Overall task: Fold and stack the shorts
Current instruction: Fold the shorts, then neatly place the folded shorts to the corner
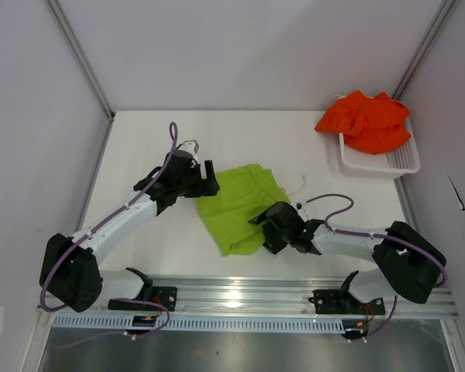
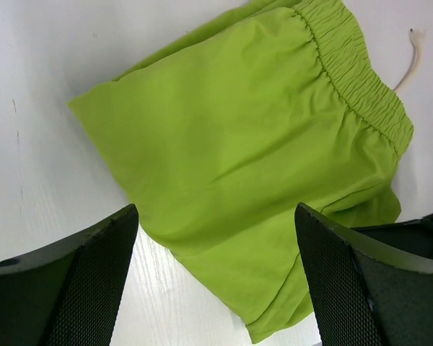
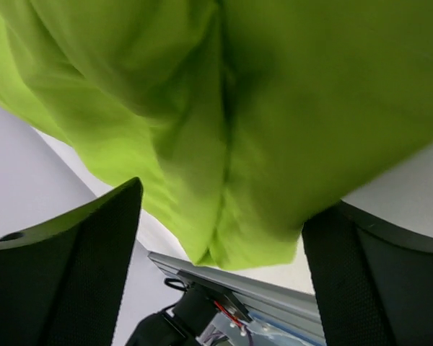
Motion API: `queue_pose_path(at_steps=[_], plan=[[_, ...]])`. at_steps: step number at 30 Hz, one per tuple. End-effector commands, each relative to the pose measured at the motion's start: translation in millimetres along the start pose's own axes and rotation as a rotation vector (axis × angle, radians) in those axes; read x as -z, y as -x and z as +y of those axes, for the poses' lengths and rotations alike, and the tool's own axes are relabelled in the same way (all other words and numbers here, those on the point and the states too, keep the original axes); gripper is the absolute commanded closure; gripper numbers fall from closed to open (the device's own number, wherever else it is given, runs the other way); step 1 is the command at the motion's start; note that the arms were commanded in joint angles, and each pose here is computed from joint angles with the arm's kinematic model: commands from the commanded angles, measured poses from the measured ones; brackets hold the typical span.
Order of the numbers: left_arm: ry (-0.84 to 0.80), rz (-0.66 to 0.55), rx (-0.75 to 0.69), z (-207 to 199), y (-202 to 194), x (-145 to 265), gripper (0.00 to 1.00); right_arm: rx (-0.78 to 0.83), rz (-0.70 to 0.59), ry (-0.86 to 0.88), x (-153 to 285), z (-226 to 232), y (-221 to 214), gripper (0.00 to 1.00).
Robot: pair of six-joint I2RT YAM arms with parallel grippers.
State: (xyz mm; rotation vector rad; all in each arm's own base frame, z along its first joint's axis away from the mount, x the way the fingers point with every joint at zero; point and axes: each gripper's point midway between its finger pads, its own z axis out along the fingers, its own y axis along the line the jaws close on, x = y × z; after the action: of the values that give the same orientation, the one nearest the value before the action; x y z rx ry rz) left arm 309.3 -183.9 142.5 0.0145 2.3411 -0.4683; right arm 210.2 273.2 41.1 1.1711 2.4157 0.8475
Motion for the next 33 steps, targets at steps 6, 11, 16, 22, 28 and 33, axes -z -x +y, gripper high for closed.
queue_pose_path(at_steps=[6, 11, 16, 22, 28, 33], plan=[[0.007, -0.055, 0.025, 3.7, 14.3, 13.6, 0.1, 0.045, -0.018, 0.055, -39.4, 31.7, 0.2, 0.53], [0.018, -0.054, 0.03, 7.3, 12.2, 14.0, 0.1, 0.139, 0.018, 0.06, -60.3, 38.4, 8.7, 0.98], [0.048, -0.069, 0.048, 16.1, 14.5, 16.8, 0.1, 0.472, 0.223, 0.088, -78.7, 70.3, -27.2, 1.0], [0.053, -0.08, 0.058, 16.5, 19.4, 17.7, 0.1, 0.778, 0.443, 0.176, -60.0, 36.5, -72.9, 1.0], [0.057, -0.073, 0.063, 19.2, 15.3, 15.0, 0.1, 0.792, 0.356, -0.02, -45.1, -34.1, 18.7, 0.99], [0.036, -0.017, 0.077, 21.0, -7.6, 1.3, 0.11, 0.788, 0.344, -0.038, -50.7, -20.4, 50.5, 0.78]])
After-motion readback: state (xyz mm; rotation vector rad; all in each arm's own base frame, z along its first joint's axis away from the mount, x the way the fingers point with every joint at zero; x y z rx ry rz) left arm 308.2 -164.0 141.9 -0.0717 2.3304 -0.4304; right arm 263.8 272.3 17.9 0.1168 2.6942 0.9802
